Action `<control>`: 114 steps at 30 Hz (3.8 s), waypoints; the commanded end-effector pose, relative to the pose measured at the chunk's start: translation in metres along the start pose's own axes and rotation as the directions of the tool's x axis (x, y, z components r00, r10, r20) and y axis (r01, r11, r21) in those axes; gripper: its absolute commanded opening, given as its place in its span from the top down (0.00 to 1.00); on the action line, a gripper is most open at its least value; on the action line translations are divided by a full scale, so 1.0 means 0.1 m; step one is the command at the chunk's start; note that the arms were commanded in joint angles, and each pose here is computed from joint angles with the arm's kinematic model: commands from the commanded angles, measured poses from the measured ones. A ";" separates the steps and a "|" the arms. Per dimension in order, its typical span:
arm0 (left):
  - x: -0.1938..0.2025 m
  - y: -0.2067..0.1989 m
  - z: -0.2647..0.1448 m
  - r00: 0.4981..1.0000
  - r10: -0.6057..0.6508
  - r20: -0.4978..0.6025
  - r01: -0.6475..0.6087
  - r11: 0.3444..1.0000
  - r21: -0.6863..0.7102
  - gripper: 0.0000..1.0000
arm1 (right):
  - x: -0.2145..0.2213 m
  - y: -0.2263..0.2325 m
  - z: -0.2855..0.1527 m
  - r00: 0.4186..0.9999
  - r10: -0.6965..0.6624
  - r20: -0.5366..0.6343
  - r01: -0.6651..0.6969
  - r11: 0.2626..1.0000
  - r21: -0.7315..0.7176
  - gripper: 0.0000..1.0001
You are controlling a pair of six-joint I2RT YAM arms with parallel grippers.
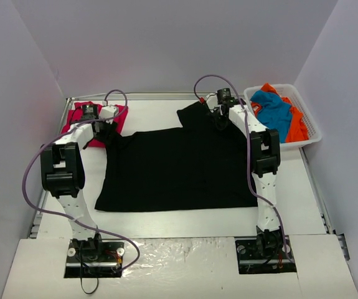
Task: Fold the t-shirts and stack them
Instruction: Fold the flattened tshirt in 1/3 of the way, then grap the side of the flattened tshirt furthest away from the robot with both arms
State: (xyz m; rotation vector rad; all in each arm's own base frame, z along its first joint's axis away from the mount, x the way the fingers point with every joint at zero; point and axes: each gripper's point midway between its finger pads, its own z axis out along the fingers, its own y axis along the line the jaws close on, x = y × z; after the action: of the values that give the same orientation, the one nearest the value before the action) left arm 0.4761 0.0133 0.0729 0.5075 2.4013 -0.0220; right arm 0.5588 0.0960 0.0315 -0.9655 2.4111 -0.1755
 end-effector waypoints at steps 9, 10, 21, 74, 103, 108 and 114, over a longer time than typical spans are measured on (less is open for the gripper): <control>-0.23 0.30 0.06 0.995 -0.057 0.083 0.057 0.998 0.001 0.50 | 0.08 -0.01 0.01 0.999 -0.022 -0.035 0.022 1.000 0.008 0.59; -0.27 0.32 0.05 0.994 -0.061 0.095 0.061 0.998 0.009 0.51 | 0.10 0.00 0.02 0.999 -0.025 -0.042 0.025 1.000 0.010 0.59; -0.33 0.10 -0.08 0.989 -0.079 0.122 0.061 0.987 0.149 0.54 | 0.10 0.00 0.00 0.999 -0.027 -0.047 0.028 0.999 0.020 0.59; -0.57 0.04 -0.89 0.971 -0.073 0.226 0.055 0.995 0.089 0.98 | -0.51 -0.32 -0.64 0.984 0.063 0.166 -0.071 0.996 0.046 0.50; -0.09 -0.25 -1.14 0.991 -0.019 0.131 0.004 0.994 0.113 0.98 | -1.46 -0.39 0.65 0.807 0.134 0.575 -0.115 0.991 -0.069 0.00; -0.06 -0.24 -1.11 0.993 -0.015 0.116 0.004 0.995 0.097 0.98 | -1.51 -0.23 0.75 0.789 0.196 0.583 -0.140 0.980 -0.140 0.00; -0.03 -0.24 -1.06 0.995 -0.013 0.099 0.003 0.995 0.099 0.98 | -1.57 -0.13 0.78 0.759 0.258 0.598 -0.156 0.964 -0.217 0.06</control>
State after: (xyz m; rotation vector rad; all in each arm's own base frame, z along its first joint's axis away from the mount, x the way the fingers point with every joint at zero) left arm 0.4029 0.0057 0.1411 0.5100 2.3431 -0.1915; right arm 0.7021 0.1808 0.0268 -0.6783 1.9343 0.2925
